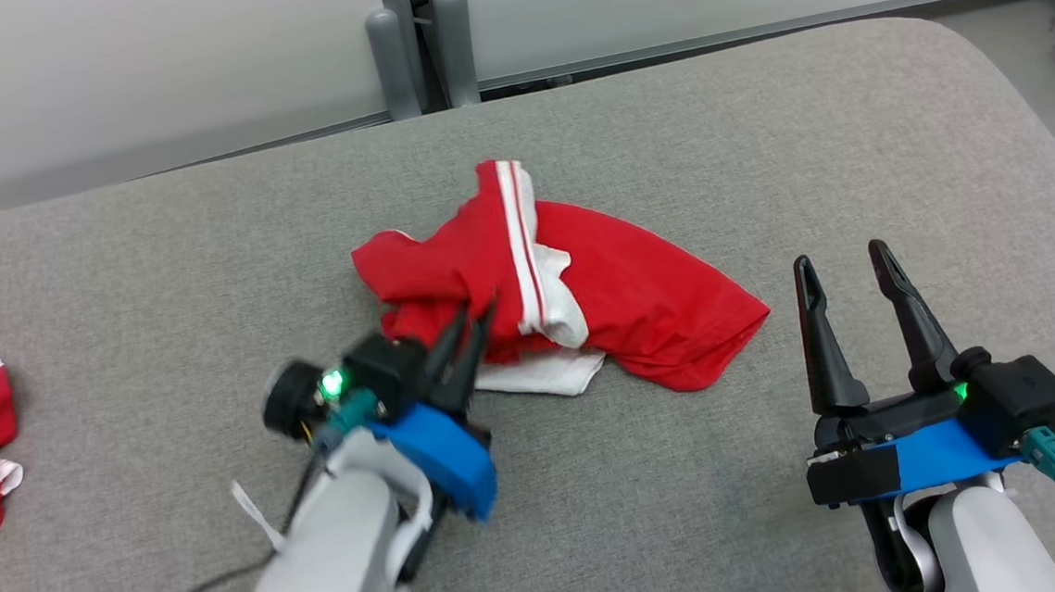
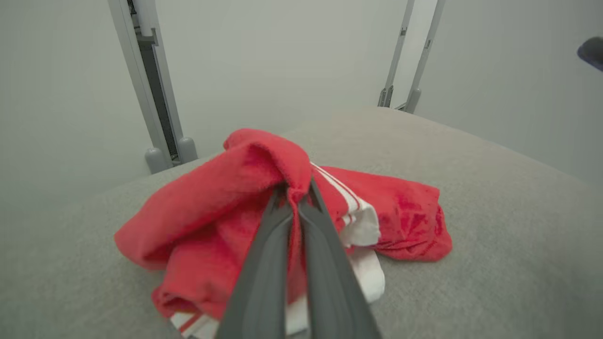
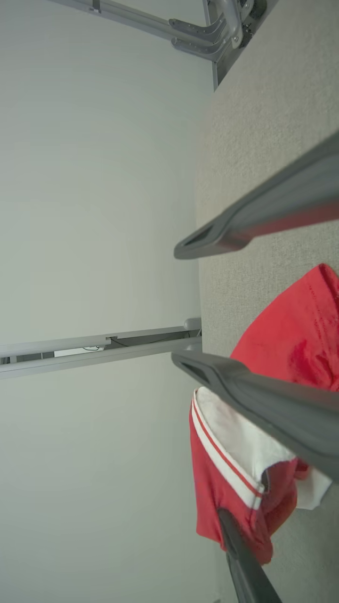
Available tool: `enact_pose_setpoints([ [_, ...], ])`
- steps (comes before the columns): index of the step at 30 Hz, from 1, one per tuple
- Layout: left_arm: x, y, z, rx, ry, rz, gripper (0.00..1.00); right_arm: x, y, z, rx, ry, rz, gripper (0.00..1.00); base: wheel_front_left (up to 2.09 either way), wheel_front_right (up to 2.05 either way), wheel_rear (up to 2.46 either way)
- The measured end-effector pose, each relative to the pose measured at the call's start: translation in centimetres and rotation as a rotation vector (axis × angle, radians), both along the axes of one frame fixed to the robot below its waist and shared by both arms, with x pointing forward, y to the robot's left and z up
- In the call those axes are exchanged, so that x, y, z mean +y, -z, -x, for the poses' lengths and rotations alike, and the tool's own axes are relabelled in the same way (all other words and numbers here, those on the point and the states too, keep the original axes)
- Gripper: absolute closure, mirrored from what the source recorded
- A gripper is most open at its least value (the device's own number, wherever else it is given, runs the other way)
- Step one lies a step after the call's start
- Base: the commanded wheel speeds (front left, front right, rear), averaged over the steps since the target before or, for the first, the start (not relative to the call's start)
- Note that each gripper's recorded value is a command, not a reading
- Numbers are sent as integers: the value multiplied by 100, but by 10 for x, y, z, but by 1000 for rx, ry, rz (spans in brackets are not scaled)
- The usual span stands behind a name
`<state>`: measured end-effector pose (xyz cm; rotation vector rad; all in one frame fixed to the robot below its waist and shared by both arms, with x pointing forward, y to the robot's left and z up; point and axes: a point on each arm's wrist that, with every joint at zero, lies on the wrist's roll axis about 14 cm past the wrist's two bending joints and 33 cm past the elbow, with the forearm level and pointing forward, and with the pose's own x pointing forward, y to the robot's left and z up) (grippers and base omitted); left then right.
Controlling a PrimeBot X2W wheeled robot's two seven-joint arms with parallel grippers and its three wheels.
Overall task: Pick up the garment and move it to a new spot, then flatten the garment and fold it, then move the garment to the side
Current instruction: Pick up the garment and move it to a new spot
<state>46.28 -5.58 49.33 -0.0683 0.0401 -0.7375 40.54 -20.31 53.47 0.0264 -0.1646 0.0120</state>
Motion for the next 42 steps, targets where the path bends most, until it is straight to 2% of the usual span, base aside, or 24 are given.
enact_pose_setpoints([
  [4, -1, 36, 32, 93, 32, -42, 100, 6, 0, -1, 1, -18, -3, 0, 0, 0, 0],
  [6, -2, 40, 41, 116, 37, -26, 100, 8, 0, -1, 0, -23, 0, 0, 0, 0, 0],
  [7, -3, 37, 43, 112, 35, -18, 75, 9, 0, -1, 0, -25, 1, 0, 0, 0, 0],
  [8, -3, 34, 43, 105, 29, -11, 0, 9, 0, -1, 1, -27, 1, 0, 0, 0, 0],
  [15, 20, -4, 34, -5, -87, 31, 0, 18, 1, 4, 2, -48, -5, 0, 0, 0, 0],
  [23, 103, -38, 27, -122, -327, 40, 0, 37, -6, 7, -17, -101, -7, 0, 0, 0, 0],
  [34, 204, -61, 62, -217, -616, 50, 0, 57, -15, 15, -45, -158, -3, 0, 0, 0, 0],
  [42, 233, -54, 79, -206, -701, 52, 0, 48, -3, 22, -10, -130, 3, 0, 0, 0, 0],
])
